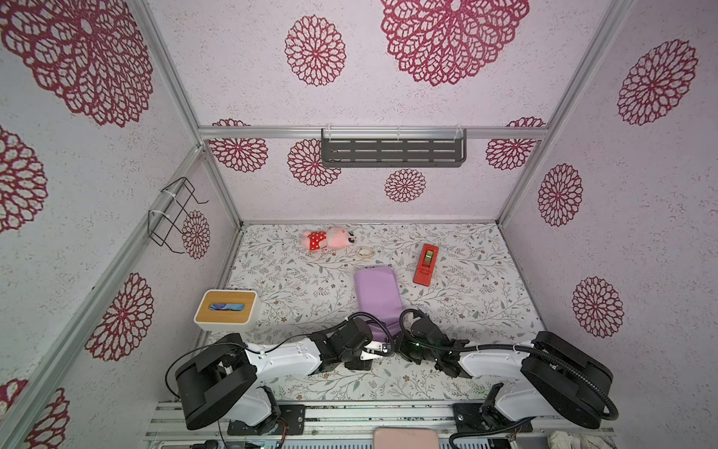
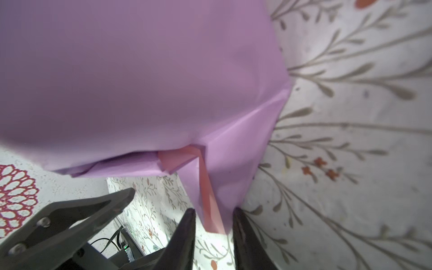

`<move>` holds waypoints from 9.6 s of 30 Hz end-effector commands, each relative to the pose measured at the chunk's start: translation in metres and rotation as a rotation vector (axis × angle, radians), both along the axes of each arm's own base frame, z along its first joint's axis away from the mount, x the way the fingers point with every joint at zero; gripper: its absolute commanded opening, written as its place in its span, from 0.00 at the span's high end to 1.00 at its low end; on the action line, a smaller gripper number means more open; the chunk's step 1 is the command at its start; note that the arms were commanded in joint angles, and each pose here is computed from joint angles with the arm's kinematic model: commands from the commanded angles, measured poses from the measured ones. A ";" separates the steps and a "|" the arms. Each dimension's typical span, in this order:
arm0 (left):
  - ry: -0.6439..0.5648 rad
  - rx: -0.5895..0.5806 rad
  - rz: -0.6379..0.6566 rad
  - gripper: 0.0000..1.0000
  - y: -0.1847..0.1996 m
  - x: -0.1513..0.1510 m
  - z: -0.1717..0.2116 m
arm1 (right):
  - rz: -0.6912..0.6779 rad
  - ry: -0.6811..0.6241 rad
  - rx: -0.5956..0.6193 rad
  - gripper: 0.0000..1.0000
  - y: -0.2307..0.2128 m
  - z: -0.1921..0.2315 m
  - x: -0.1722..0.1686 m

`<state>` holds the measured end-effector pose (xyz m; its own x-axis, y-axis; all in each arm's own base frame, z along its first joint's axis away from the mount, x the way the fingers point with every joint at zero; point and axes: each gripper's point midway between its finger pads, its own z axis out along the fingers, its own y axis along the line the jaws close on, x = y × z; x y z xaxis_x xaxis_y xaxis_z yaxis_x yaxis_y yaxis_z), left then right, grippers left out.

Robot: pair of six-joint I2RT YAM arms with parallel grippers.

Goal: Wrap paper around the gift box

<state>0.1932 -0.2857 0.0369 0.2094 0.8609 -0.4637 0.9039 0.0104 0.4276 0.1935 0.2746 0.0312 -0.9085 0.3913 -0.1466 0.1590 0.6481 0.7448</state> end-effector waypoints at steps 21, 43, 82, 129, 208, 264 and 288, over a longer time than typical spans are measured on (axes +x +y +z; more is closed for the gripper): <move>0.009 0.006 -0.063 0.46 -0.020 0.010 -0.001 | -0.081 -0.117 0.116 0.81 0.002 0.017 0.014; 0.037 0.112 -0.152 0.56 -0.034 0.014 -0.022 | -0.197 -0.113 -0.064 0.84 -0.062 0.013 0.008; 0.091 -0.074 -0.103 1.00 -0.046 0.026 0.006 | -0.052 -0.082 -0.030 0.88 -0.033 0.007 0.006; -0.054 -0.128 -0.005 0.59 -0.030 0.046 -0.004 | -0.146 -0.168 0.124 0.95 -0.001 0.021 0.027; 0.069 -0.379 0.071 1.00 -0.039 0.045 0.031 | 0.109 -0.283 -0.374 0.38 -0.059 0.023 0.084; 0.154 -0.390 0.191 1.00 -0.042 0.053 0.038 | 0.437 -0.745 -0.454 0.12 -0.042 0.039 0.035; 0.177 -0.354 0.174 0.92 -0.040 0.049 0.027 | 0.455 -1.000 -0.515 0.26 -0.016 0.015 0.069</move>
